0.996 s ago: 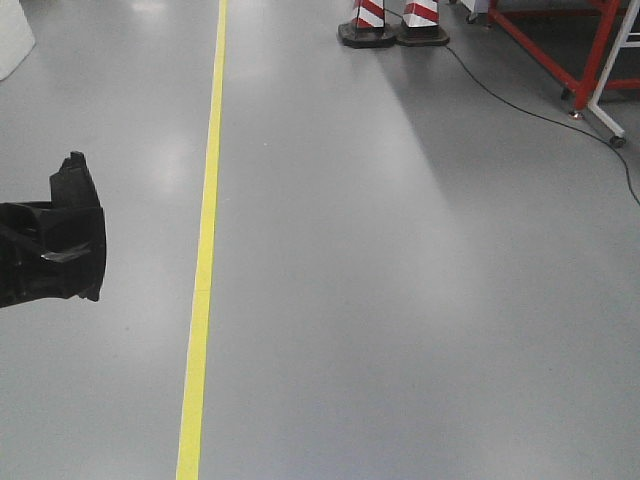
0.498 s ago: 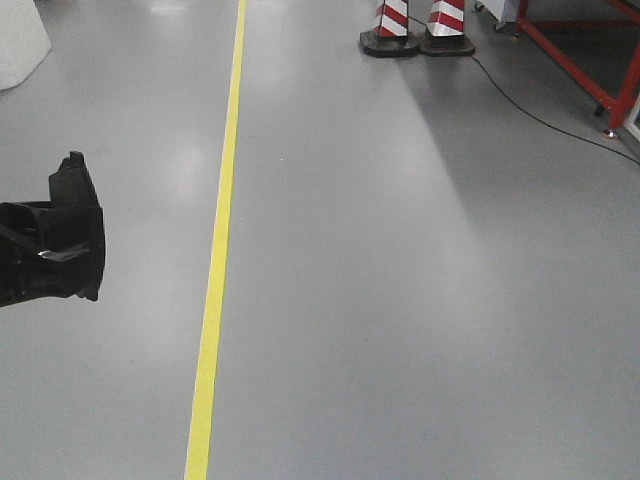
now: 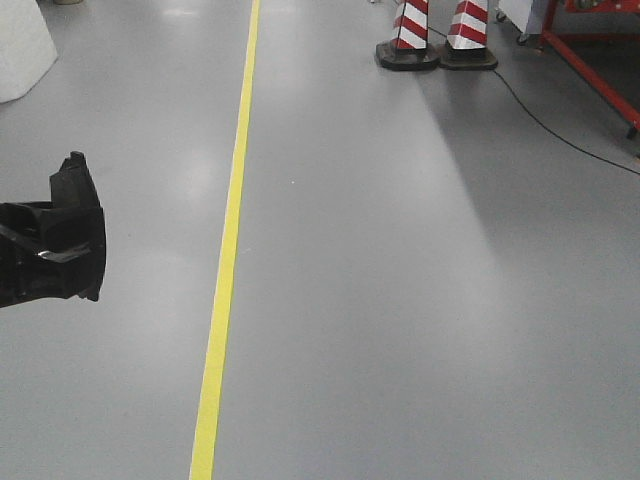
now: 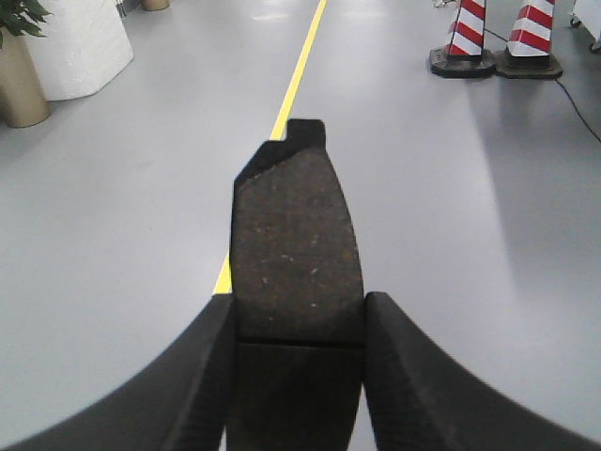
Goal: Move and align brake pads A on conveyor
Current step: 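Drive the base along the yellow floor line toward the cones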
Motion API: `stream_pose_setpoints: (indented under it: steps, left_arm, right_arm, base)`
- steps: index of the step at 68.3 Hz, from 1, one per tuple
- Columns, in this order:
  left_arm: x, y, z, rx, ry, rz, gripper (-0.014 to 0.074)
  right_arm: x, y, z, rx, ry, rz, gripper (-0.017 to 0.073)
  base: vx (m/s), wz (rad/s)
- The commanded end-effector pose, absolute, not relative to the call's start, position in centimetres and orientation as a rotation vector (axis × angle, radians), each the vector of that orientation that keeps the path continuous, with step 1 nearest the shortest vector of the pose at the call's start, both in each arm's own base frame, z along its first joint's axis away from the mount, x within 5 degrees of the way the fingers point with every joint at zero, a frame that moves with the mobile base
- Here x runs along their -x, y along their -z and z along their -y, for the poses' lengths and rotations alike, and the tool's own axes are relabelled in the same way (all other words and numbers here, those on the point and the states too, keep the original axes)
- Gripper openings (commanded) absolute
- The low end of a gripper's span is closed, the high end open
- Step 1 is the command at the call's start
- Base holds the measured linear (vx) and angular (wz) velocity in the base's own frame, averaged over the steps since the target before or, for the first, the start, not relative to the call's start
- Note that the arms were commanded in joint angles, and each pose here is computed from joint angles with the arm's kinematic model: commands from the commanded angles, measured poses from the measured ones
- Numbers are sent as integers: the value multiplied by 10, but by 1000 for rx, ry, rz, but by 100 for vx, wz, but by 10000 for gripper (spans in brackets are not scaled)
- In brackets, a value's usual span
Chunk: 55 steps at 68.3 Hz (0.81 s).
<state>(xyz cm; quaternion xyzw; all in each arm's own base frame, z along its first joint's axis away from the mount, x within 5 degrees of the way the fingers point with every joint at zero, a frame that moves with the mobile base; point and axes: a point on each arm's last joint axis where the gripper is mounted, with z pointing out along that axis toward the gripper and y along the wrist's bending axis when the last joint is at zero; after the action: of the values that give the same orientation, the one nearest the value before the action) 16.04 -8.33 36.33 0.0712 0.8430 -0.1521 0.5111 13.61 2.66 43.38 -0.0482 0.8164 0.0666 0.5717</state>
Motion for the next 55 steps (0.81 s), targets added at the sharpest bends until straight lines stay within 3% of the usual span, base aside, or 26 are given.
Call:
stream_pose_setpoints:
  steps: [1,55]
  left_arm:
    - [-159,-382,85,-181,419,-1911,118]
    - [-159,-382,85,-181,417,-1913,118]
  right_arm:
    - [-136,-450,-26,116,-157,-1799,95]
    - [-136,-450,-26,116,-157,-1798,95]
  base:
    - [46,4]
    - [51,1]
